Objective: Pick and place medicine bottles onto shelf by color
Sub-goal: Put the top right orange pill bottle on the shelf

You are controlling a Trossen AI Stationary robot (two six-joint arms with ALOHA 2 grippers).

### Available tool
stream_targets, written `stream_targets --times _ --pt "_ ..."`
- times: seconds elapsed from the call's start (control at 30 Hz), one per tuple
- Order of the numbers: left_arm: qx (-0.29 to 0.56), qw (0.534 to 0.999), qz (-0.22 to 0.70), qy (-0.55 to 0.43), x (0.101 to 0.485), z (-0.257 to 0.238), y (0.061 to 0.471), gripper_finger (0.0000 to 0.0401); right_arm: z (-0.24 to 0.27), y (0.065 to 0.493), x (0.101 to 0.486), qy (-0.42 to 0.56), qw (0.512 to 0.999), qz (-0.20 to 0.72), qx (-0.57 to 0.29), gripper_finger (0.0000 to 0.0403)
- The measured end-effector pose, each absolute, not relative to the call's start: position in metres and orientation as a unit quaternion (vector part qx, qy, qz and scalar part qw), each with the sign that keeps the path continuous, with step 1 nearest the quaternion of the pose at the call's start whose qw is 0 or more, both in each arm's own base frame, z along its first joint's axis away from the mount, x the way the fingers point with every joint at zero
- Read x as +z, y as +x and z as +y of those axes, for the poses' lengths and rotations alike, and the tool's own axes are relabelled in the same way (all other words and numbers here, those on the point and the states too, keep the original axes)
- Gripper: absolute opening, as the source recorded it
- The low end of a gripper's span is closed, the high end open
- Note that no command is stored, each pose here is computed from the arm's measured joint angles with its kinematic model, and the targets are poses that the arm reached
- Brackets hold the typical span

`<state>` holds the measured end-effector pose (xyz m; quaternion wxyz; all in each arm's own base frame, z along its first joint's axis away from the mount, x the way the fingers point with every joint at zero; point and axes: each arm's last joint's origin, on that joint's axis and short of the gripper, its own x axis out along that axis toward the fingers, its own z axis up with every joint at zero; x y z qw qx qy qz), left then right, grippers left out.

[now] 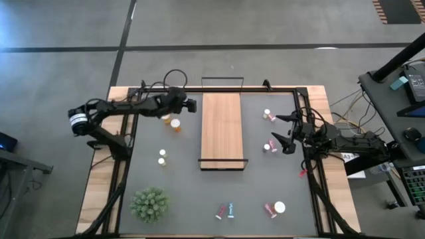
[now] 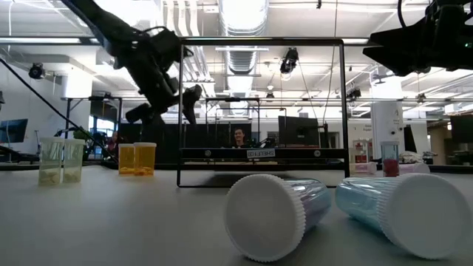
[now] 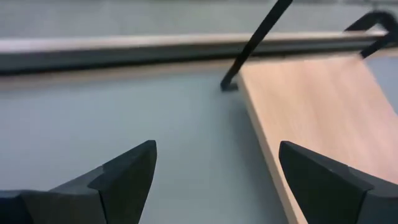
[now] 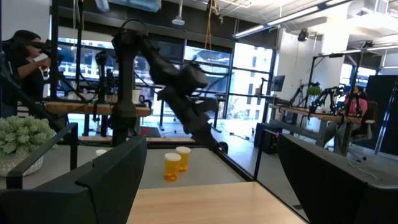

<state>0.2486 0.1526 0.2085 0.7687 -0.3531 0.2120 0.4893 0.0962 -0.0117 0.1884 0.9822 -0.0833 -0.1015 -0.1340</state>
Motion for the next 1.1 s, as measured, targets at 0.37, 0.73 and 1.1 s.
stream_targets --times 0.37,0.73,1.1 --pt "0.519 0.65 0.241 -0.501 0.238 0.164 0.257 0.0322 -0.012 0.096 0.188 -0.083 0.982 -0.101 -0.134 0.035" --pt "0.547 0.5 0.272 -0.614 0.26 0.146 0.246 0.0322 -0.012 0.096 0.188 -0.083 0.982 -0.101 -0.134 0.035" --pt "0.567 0.36 0.267 -0.691 0.244 0.134 0.239 0.0322 -0.012 0.096 0.188 -0.083 0.982 -0.101 -0.134 0.035"
